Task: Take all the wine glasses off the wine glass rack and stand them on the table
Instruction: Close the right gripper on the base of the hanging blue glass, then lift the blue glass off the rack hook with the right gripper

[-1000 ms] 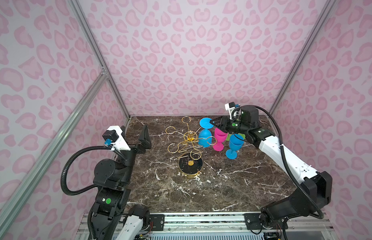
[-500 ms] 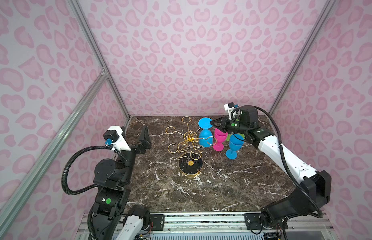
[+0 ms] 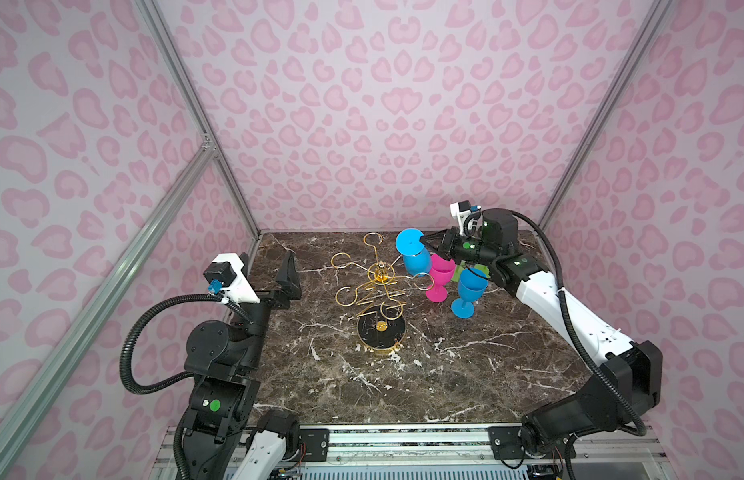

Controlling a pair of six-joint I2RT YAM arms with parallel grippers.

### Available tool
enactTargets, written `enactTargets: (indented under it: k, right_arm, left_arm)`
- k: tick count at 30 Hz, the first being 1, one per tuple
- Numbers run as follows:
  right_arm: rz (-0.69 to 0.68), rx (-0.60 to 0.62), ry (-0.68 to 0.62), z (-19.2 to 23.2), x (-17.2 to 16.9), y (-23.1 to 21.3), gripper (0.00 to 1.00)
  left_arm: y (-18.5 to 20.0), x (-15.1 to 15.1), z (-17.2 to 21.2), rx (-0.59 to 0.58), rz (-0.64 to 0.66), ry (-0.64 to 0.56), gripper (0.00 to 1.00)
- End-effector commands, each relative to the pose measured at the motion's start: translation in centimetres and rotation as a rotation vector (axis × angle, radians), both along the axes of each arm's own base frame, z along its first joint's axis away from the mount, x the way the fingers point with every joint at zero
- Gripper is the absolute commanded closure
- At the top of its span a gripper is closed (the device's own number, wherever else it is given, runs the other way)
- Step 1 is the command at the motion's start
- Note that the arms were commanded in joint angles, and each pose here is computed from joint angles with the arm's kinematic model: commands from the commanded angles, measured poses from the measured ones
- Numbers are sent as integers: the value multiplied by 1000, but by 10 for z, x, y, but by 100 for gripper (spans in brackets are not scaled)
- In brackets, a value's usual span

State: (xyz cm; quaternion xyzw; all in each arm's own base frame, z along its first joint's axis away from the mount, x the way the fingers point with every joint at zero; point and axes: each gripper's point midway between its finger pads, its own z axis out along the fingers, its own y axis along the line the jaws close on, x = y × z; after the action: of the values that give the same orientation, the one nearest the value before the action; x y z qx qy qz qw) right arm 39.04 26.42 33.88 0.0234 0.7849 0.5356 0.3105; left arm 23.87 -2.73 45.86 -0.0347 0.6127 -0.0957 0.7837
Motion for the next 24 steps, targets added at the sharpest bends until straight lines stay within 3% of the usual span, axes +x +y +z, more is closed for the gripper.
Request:
enactTargets:
  k: [1, 11, 24]
  right_arm:
    - [15, 62, -23, 13, 0, 2, 100]
    - [27, 132, -23, 24, -7, 3, 100]
    - [50, 135, -1, 21, -20, 9, 100]
  left_arm:
    - [1, -4, 7, -2, 2, -25, 3]
    - [1, -6, 9, -6, -1, -31, 3]
    - [1, -7, 10, -11, -3, -35, 4]
